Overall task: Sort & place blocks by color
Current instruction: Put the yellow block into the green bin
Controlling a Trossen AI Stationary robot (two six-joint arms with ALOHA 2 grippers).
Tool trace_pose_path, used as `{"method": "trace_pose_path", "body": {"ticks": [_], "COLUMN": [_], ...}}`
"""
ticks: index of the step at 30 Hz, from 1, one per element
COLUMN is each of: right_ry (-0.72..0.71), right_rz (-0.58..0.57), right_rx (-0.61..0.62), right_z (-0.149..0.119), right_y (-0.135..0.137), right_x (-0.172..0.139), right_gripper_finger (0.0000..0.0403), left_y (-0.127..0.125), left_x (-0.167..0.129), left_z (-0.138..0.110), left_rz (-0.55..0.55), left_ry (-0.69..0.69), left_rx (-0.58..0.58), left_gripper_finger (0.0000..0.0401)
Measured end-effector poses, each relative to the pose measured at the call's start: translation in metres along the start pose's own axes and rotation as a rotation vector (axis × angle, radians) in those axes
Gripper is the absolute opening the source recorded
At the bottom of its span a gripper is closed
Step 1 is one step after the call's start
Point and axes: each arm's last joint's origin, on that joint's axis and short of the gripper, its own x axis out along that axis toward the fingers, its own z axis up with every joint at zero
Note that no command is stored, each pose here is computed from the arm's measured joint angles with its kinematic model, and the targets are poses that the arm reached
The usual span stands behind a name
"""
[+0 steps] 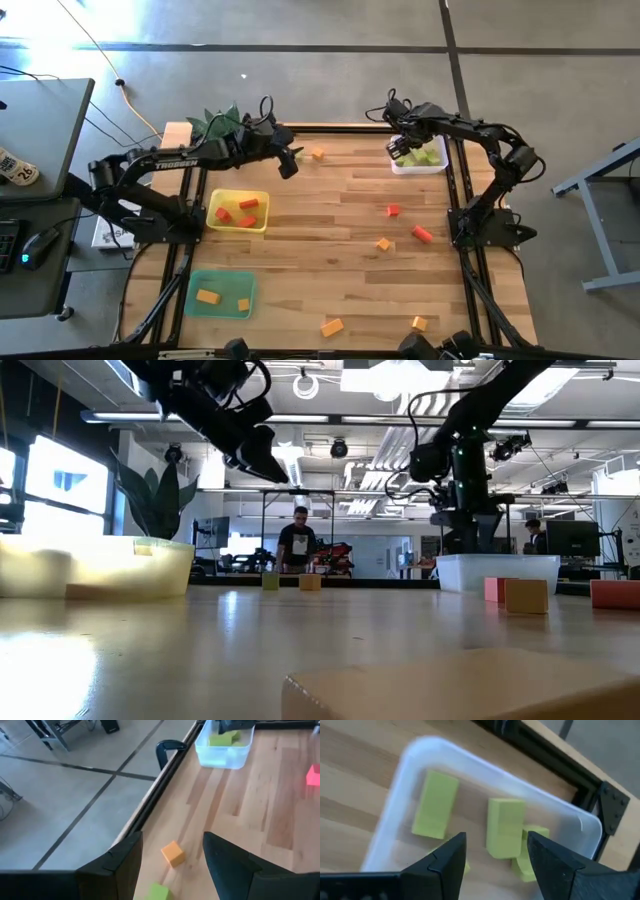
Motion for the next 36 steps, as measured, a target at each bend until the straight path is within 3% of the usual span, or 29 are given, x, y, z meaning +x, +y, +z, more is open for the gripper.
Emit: {"method": "trace_pose_path", "body": {"ticks": [4, 14, 19, 29, 36], "right_ry": [-0.035, -0.114, -0.165, -0.177, -0.177], "right_rz": [0.052, 0.096, 0.105, 0.105, 0.105], "right_rx": [-0.013, -0.079, -0.094, -0.093, -0.093], "right_z": [0.010, 0.031, 0.039, 0.040, 0.040], "right_y": [-0.001, -0.008, -0.011, -0.011, -0.011], "right_x": [-0.013, -0.052, -0.064, -0.066, -0.066], "right_gripper_finger": [0.0197, 0.0197, 0.0197, 0.0197, 0.0197], "left_y": [0.008, 0.024, 0.033, 0.036, 0.021], "left_x": [-0.003, 0.007, 0.032, 0.086, 0.119], "left_z": [0.013, 0.017, 0.015, 0.037, 0.021], "left_rz": [0.016, -0.019, 0.005, 0.009, 0.005], "left_ry": [-0.022, -0.098, -0.060, 0.055, 0.173], "left_rx": [-0.004, -0.043, -0.136, -0.286, -0.389], "left_gripper_finger": [0.0197, 0.0197, 0.0197, 0.0197, 0.0197]}}
